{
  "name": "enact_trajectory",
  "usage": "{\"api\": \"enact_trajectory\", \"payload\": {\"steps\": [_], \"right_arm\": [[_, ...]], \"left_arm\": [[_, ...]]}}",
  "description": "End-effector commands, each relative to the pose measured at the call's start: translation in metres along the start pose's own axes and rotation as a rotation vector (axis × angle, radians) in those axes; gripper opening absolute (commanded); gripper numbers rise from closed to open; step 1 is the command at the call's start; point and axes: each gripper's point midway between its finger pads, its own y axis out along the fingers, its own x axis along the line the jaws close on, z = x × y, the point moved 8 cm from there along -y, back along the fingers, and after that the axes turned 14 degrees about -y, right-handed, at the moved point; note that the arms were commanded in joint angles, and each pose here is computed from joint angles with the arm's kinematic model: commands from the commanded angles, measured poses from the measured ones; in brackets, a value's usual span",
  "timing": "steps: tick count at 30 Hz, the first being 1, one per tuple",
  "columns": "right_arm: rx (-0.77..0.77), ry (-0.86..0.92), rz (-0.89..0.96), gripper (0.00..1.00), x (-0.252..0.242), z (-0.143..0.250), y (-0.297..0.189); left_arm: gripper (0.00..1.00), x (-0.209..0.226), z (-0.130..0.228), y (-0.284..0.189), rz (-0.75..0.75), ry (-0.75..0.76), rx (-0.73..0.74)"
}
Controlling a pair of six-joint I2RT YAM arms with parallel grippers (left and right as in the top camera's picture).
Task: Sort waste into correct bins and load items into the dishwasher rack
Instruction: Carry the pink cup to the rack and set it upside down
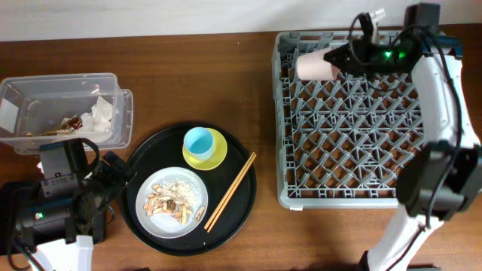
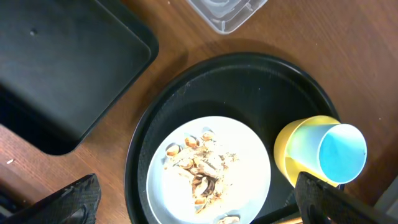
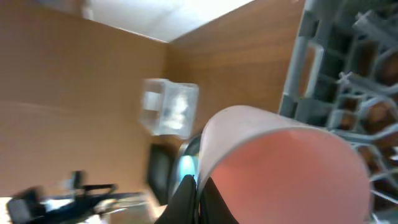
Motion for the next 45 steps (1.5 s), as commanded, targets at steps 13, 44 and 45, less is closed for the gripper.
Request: {"api": "enact_trajectory", "payload": {"steps": [13,44,45], "right_arm": [[0.067,0.427,0.116,0.15,-0.093,0.048,-0.026],[0.5,-0.748,0.725,0.73,0.194,0.209,0.321],[0.514,-0.761,0.75,0.71,0.187,0.216,0.327]], "left_arm": [[0.99,0.0,-0.001,-0.003,0.009,-0.004,-0.005],[0.99,0.0,-0.001,-0.003,0.009,-0.004,-0.005],[0.99,0.0,-0.001,-0.003,0.009,-0.004,-0.005]]}}
